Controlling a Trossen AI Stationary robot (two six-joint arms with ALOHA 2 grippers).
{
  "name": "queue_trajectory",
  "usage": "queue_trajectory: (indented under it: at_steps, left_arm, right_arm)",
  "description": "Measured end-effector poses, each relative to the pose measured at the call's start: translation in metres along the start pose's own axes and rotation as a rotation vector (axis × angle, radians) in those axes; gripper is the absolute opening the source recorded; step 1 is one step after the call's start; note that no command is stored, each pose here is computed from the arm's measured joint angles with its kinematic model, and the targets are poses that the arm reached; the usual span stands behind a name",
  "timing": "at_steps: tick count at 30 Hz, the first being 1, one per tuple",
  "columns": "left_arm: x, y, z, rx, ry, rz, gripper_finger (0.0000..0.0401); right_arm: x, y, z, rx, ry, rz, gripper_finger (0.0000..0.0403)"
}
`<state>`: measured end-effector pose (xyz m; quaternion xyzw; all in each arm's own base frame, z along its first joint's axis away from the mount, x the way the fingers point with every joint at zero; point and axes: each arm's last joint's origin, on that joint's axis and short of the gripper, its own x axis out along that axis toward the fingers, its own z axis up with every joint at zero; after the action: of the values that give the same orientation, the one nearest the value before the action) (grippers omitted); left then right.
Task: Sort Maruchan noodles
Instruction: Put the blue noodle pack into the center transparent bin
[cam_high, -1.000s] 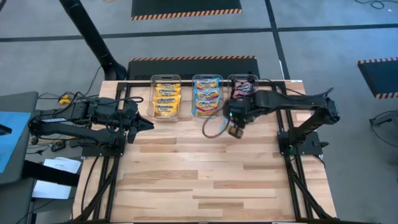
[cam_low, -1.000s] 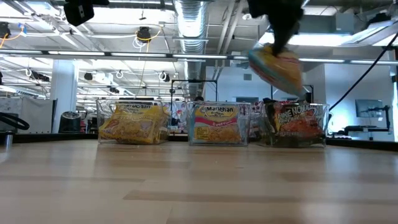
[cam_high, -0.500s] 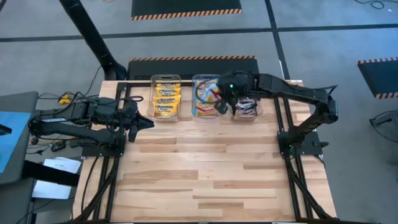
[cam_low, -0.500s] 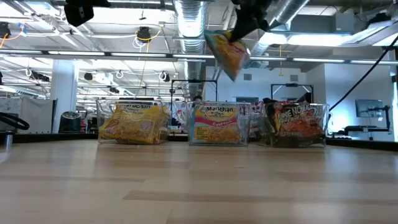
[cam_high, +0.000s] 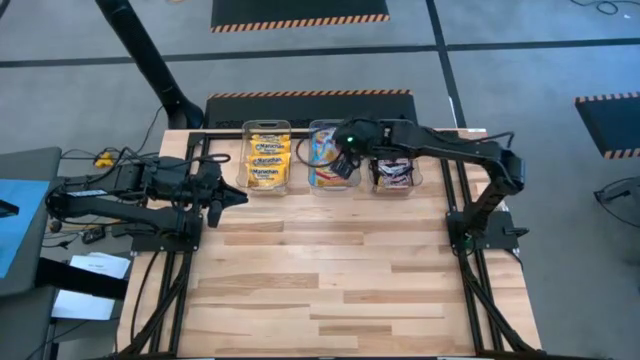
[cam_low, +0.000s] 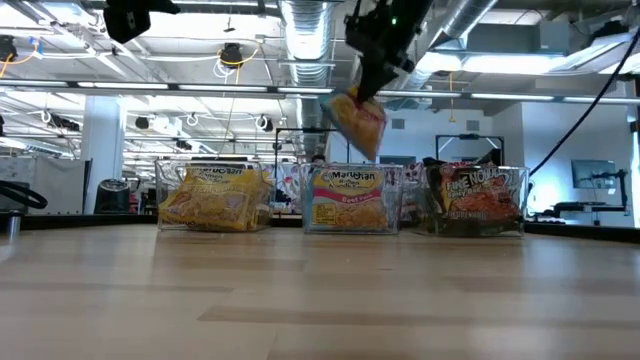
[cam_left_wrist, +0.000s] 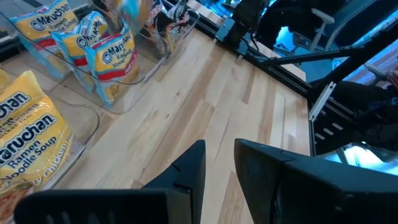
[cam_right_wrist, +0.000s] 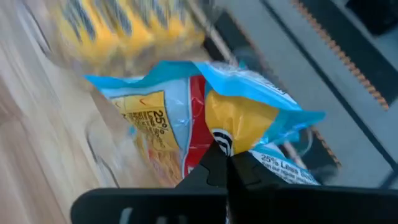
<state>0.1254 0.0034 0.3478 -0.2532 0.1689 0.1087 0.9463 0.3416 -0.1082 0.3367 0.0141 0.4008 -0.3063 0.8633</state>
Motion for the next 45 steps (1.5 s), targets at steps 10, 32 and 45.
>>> queue_trajectory:
  at_steps: [10,32,45]
  left_arm:
    - [0.0,0.0,-0.001,0.001,0.007,0.004,0.0072]
    - [0.0,0.001,-0.001,0.002,0.01,0.006,0.0072]
    - [0.0,0.001,-0.001,0.002,0.01,0.005,0.0072]
  right_arm:
    - [0.046,0.033,-0.022,-0.114,0.21,0.008,0.0004]
    - [0.083,0.06,-0.038,-0.18,0.316,0.146,0.0099]
    - [0.044,0.051,-0.002,-0.142,0.304,0.179,0.0177]
